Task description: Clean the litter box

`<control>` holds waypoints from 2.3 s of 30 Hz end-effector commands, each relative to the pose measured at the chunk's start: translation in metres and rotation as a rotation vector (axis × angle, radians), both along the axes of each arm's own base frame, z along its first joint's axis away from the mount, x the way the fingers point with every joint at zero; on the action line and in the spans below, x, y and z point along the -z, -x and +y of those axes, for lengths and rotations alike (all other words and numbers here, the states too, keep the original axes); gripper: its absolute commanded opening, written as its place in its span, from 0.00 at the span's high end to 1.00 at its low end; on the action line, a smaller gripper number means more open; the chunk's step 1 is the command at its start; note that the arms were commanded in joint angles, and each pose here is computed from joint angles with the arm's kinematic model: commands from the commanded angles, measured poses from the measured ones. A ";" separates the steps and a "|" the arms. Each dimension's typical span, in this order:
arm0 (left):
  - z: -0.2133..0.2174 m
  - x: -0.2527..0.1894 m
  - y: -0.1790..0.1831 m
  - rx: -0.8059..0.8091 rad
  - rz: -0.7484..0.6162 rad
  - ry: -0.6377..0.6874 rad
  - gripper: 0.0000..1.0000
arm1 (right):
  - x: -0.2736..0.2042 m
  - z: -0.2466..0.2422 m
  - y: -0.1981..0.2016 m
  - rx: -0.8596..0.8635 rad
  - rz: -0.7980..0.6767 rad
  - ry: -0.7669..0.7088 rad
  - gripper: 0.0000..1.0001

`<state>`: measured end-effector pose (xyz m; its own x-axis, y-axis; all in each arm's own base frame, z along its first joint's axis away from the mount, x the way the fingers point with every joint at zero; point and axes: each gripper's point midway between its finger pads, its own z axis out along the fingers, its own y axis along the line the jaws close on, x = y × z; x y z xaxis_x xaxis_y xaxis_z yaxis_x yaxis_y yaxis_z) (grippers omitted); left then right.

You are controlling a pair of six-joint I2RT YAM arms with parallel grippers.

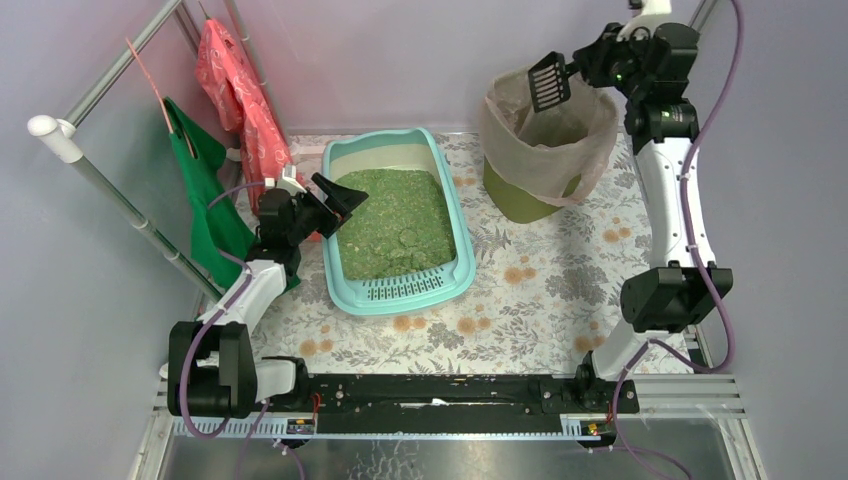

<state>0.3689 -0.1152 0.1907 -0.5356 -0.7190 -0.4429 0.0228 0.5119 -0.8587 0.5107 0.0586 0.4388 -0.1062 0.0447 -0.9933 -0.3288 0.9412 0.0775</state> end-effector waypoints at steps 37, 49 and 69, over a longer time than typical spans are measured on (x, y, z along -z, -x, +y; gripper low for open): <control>0.012 0.007 -0.003 -0.008 0.044 -0.024 0.02 | 0.055 0.260 0.036 -0.717 0.415 -0.424 1.00; 0.029 -0.001 -0.013 -0.054 0.036 -0.015 0.02 | 0.164 0.340 0.032 -0.675 0.521 -0.203 1.00; 0.030 0.026 -0.017 -0.069 0.089 0.004 0.03 | 0.210 0.272 0.006 -0.363 0.354 0.349 1.00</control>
<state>0.3869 -0.0962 0.1990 -0.5145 -0.7473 -0.4205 0.0090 0.4857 -0.8741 0.5053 0.3528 0.1822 -0.4904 -0.3292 -0.8070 -0.6525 0.7525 0.0895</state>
